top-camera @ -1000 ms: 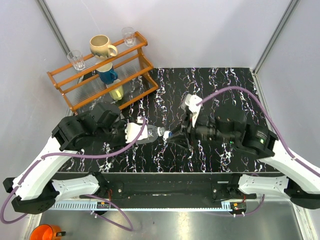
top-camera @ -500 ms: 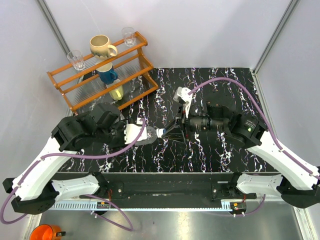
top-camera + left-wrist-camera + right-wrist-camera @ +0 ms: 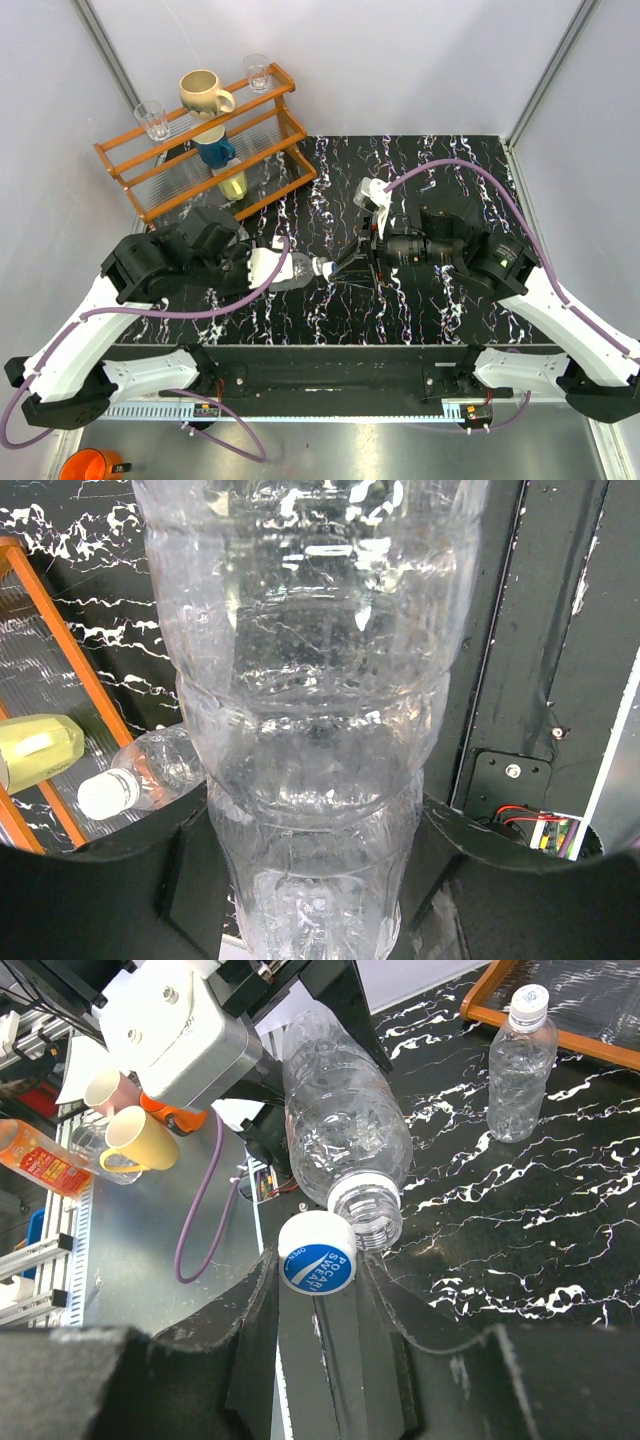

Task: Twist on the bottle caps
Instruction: Screw the bottle cap onto the plastic bottle.

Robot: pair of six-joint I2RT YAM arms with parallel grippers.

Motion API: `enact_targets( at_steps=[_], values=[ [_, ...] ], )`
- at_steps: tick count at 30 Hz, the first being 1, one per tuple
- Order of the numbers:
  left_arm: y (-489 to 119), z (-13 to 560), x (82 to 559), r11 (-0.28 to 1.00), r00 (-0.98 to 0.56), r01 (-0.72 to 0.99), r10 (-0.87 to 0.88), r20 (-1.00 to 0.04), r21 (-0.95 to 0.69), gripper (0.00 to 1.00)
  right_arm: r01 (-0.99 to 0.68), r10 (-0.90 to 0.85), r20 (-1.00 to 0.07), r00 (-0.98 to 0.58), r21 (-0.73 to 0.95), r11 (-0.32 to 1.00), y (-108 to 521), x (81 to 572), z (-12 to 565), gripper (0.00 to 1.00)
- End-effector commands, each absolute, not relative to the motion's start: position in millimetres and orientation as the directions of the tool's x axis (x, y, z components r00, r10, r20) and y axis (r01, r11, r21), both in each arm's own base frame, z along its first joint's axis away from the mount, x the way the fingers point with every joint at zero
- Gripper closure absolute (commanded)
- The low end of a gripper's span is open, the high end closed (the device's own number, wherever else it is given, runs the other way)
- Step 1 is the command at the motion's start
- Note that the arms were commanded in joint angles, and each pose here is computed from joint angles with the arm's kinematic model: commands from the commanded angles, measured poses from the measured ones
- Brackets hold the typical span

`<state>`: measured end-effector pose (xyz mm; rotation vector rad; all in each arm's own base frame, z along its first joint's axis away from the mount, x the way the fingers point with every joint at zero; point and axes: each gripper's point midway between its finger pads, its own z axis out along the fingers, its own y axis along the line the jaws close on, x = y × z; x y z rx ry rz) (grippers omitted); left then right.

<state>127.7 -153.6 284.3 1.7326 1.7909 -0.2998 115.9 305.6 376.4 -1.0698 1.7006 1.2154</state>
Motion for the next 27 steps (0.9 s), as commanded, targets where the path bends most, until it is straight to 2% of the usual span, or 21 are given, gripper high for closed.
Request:
enact_targets(
  at_steps=[1, 11, 27],
  values=[
    [-137, 281, 106, 0.103, 0.011, 0.978, 0.843, -0.537, 0.182, 0.58, -0.938, -0.166, -0.931, -0.325, 0.295, 0.181, 305, 118, 385, 0.78],
    [-139, 282, 107, 0.101, 0.009, 0.979, 0.842, -0.539, 0.175, 0.59, -0.934, -0.169, -0.93, -0.326, 0.29, 0.209, 306, 134, 374, 0.8],
    [-150, 289, 112, 0.124, -0.008, 0.979, 0.82, -0.573, 0.163, 0.59, -0.929, -0.096, -0.933, -0.348, 0.329, 0.167, 320, 138, 370, 0.82]
  ],
)
